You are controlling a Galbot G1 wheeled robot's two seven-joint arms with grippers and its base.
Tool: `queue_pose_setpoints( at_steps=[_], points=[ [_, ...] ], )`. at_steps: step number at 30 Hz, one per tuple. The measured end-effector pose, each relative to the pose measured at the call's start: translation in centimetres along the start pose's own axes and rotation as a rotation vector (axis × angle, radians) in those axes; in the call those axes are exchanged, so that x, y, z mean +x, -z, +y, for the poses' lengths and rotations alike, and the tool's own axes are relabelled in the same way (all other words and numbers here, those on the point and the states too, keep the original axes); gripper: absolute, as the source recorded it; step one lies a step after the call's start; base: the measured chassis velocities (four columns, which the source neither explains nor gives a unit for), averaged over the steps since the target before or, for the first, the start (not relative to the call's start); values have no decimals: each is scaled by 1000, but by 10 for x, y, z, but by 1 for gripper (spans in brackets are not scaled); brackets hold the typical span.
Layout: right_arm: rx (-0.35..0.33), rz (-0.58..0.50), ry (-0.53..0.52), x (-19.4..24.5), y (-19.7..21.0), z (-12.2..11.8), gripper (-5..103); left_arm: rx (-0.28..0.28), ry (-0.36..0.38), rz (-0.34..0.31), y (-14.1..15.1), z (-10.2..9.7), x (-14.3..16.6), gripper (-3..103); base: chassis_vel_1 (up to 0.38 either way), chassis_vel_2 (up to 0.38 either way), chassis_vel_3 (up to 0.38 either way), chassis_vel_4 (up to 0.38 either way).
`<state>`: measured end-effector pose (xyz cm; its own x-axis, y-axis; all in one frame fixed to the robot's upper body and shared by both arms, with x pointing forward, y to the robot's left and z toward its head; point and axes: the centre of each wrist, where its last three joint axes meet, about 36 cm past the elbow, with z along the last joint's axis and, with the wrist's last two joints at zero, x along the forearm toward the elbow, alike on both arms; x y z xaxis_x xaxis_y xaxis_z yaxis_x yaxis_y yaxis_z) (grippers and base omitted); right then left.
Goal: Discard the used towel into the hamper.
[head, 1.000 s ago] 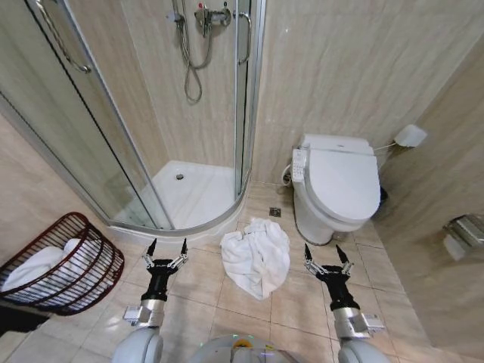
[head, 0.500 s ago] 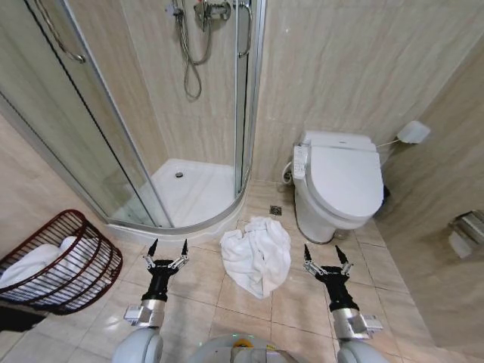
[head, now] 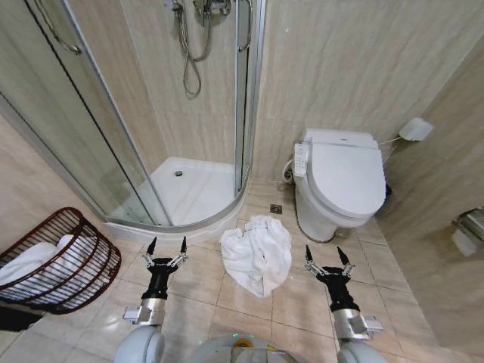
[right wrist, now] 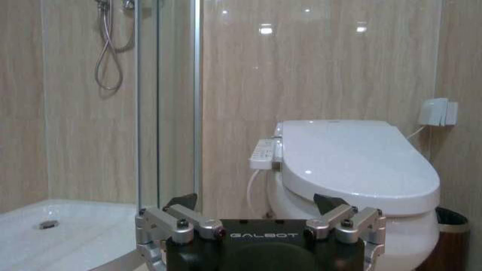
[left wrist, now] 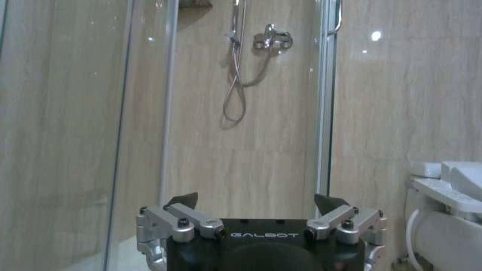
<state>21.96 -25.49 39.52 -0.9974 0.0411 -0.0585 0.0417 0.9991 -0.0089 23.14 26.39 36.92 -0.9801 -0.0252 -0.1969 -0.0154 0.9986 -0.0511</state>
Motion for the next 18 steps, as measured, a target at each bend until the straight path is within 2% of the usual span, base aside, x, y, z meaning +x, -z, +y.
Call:
queue_pose_setpoints(
  at_steps=[9,18],
  points=[
    [-10,-2,-1,-1,0,2,100,1,-3,-1,-1,0,-1,100,-62,60,71,-61],
    [-16,-3,6,-2,0,6,100,2,-5,1,-1,1,0,100,-195,180,187,-184]
  ],
)
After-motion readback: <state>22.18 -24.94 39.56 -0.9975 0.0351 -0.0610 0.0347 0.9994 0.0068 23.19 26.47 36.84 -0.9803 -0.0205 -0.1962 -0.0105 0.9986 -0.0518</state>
